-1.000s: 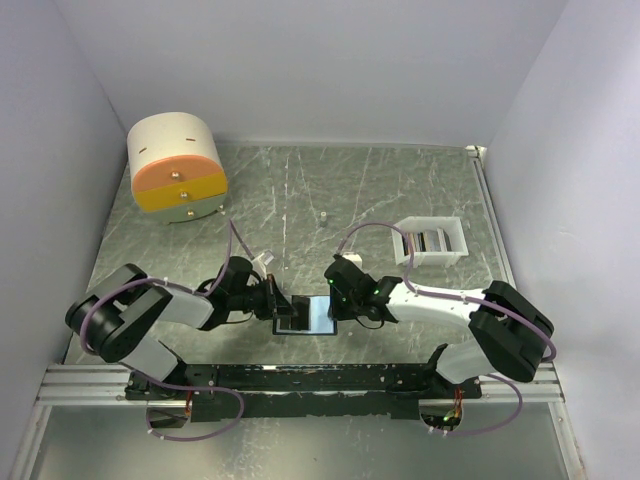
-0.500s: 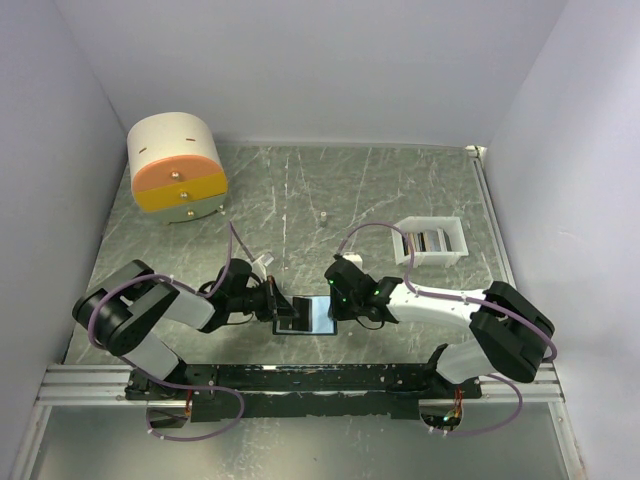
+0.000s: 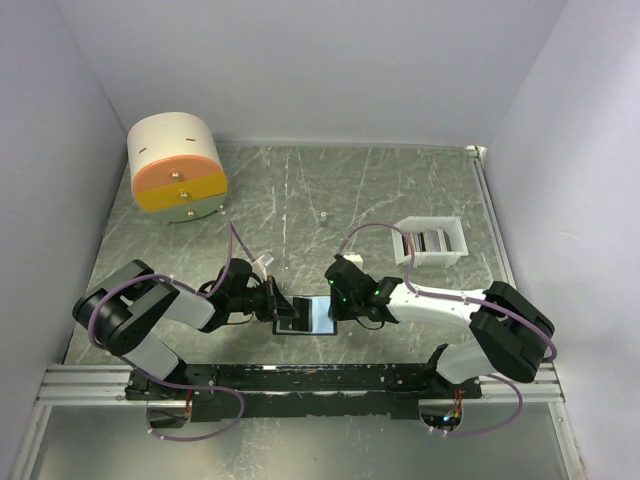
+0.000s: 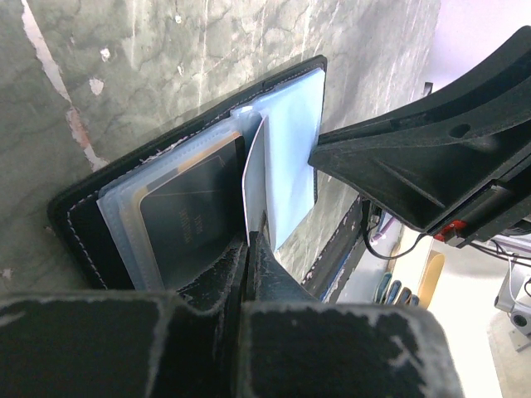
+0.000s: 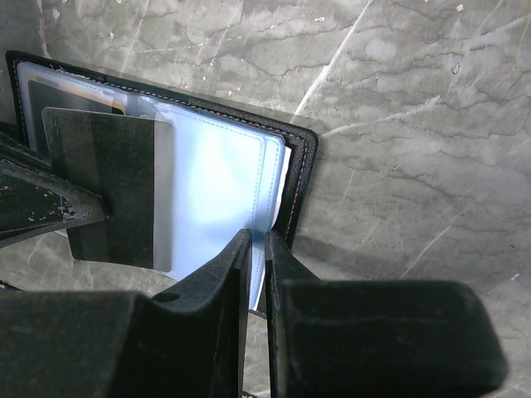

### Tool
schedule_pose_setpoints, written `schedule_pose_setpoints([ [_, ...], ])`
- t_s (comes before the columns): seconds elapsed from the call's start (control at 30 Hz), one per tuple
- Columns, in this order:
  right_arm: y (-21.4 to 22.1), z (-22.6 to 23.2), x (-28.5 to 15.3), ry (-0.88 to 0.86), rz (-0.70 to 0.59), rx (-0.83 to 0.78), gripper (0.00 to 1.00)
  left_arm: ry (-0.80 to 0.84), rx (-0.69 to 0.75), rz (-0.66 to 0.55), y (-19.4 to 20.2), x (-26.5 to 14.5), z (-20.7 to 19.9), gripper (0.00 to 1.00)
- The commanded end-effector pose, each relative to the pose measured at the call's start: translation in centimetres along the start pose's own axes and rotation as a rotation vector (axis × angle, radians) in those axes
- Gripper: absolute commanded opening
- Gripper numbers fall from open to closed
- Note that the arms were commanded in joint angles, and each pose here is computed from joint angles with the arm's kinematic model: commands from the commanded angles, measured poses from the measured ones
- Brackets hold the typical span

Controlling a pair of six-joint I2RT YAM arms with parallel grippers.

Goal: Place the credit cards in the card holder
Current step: Insert the credit card into the card holder.

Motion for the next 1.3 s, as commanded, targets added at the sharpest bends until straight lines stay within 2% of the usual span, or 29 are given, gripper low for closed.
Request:
schedule_pose_setpoints([
  [0.0, 0.3, -0.8, 0.2, 0.048, 0.003, -0.006, 0.11, -0.095, -0.023, 0.097, 2.4, -0.2, 1.9, 0.07],
  [0.37, -2.3, 0.7, -1.6, 0.05, -0.098, -0.019, 0.28, -0.1, -0.023, 0.095, 2.4, -0.2, 2.0, 0.07],
  [0.77, -2.7, 0.1, 0.9, 0.131, -0.106, -0.059, 0.24, -0.099, -0.006, 0.112, 2.3, -0.3, 1.7, 0.07],
  [1.27, -0.5, -0.8, 2.3, 0.084, -0.042, -0.012, 0.19, -0.087, -0.028, 0.084, 2.2, 0.0, 1.5, 0.07],
])
Point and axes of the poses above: each gripper's point midway between its finger pads, its own x axis out along the fingers, its own z axis along the line the jaws close on, y = z × x, the point moved 6 cm from there along -x, back along the fingers, and after that the axes turned 10 degrees about x, right-handed, at the moved point
